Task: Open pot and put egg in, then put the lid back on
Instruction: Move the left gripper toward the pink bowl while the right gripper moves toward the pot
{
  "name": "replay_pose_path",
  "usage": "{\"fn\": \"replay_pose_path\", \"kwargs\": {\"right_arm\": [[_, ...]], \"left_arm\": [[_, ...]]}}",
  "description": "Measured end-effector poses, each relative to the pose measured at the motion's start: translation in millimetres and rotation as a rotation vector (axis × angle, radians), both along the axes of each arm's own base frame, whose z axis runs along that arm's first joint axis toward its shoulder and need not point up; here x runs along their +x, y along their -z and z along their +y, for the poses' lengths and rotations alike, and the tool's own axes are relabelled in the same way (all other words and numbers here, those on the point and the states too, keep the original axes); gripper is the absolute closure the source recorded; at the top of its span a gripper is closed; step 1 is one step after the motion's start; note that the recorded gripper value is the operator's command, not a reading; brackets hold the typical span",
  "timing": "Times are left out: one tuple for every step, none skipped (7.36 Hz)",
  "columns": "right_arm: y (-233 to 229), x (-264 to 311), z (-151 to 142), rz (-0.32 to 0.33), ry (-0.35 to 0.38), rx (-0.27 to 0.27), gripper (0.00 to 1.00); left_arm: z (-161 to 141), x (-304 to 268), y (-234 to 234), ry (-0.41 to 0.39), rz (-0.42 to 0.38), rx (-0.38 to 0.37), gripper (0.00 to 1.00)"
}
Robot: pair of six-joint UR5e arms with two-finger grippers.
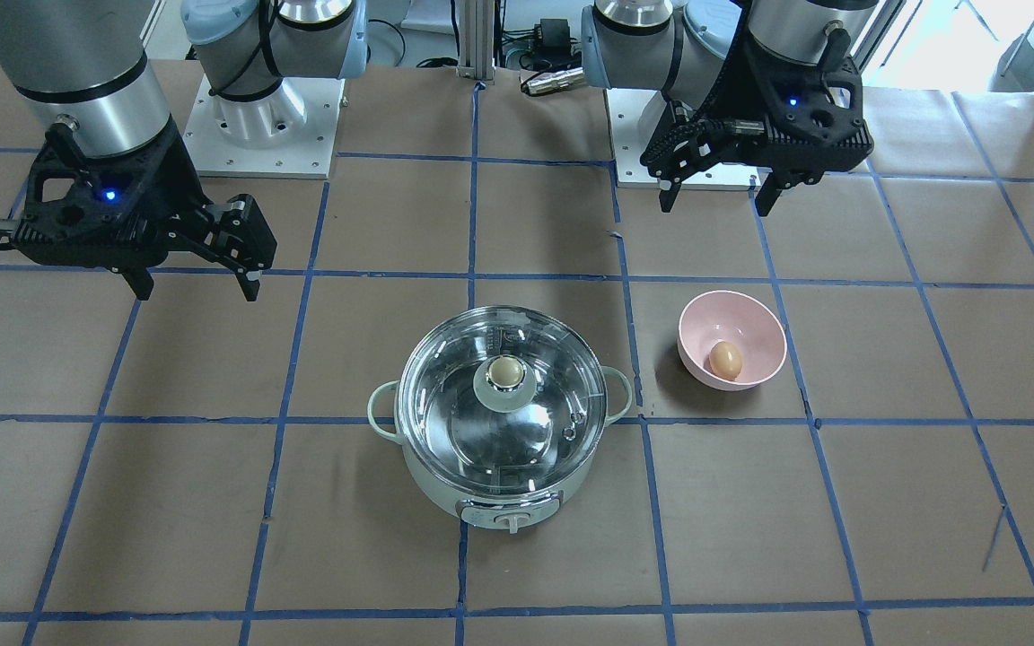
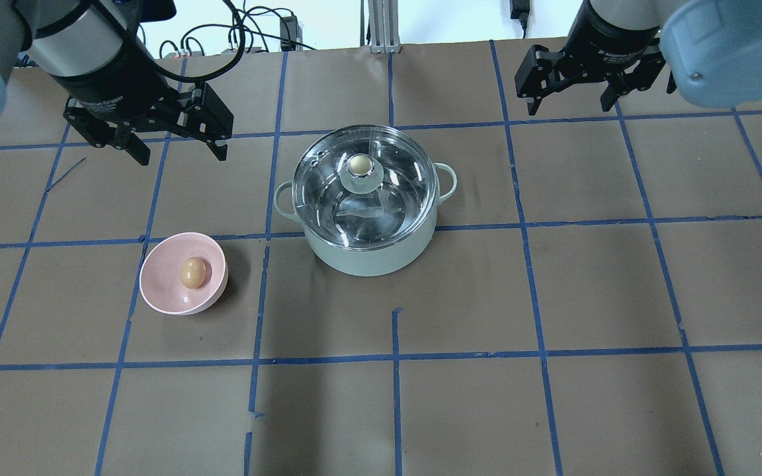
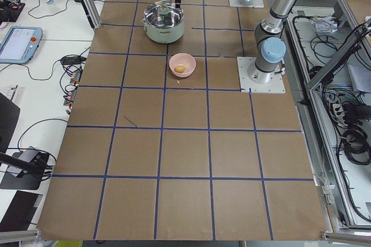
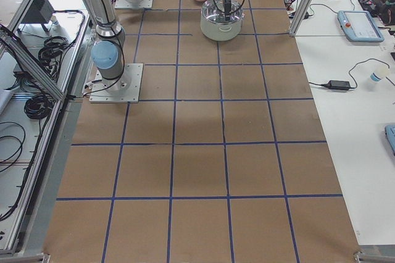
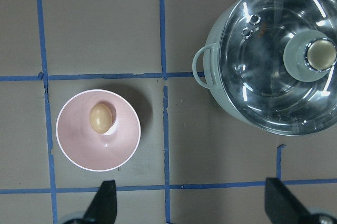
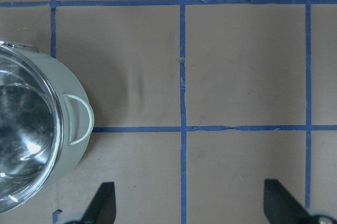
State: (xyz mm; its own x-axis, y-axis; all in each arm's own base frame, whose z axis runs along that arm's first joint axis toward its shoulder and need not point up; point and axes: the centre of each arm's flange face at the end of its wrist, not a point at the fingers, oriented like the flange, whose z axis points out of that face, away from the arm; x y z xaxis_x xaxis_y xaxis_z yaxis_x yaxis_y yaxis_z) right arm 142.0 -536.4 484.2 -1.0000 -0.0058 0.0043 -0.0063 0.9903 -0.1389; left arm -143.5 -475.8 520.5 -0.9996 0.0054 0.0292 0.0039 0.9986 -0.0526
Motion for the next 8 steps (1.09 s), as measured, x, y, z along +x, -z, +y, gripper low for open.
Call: {"fn": "replay_pose_path", "kwargs": {"right_arm": [[0.3,-0.3,0.0,-0.001,0.001,0.0,0.0],[0.2,-1.7,-0.3,-0.002,0.003,-0.001,0.0],[0.3,-2.8,-0.6,-0.003,0.005,-0.001,0.0],[0.2,-3.1,-0.8,-0.004,0.006,-0.002,0.0],[0.3,-2.6,-0.7,-0.005,0.005,-0.001,0.0],[-0.1,-1.2,-0.4,-0.005,0.002,-0.003,0.0],[-0.8,-0.4,-0.4,-0.006,0.001,-0.006,0.0],[-1.3,0.3,-0.7,-0.006,0.0,-0.01,0.0]], "left_arm": [[0.0,0.0,0.1,0.0,0.0,0.0,0.0],[0.0,0.0,0.1,0.0,0.0,0.0,0.0],[0.0,-0.1,0.1,0.0,0.001,0.0,0.0],[0.0,-0.1,0.2,0.0,0.001,0.0,0.0],[0.0,0.1,0.2,0.0,0.001,0.001,0.0],[-0.1,0.6,0.6,-0.001,0.001,0.002,0.0],[-0.1,3.5,1.8,-0.007,0.001,0.009,0.0],[-0.5,16.5,9.3,-0.029,0.001,0.041,0.0]]}}
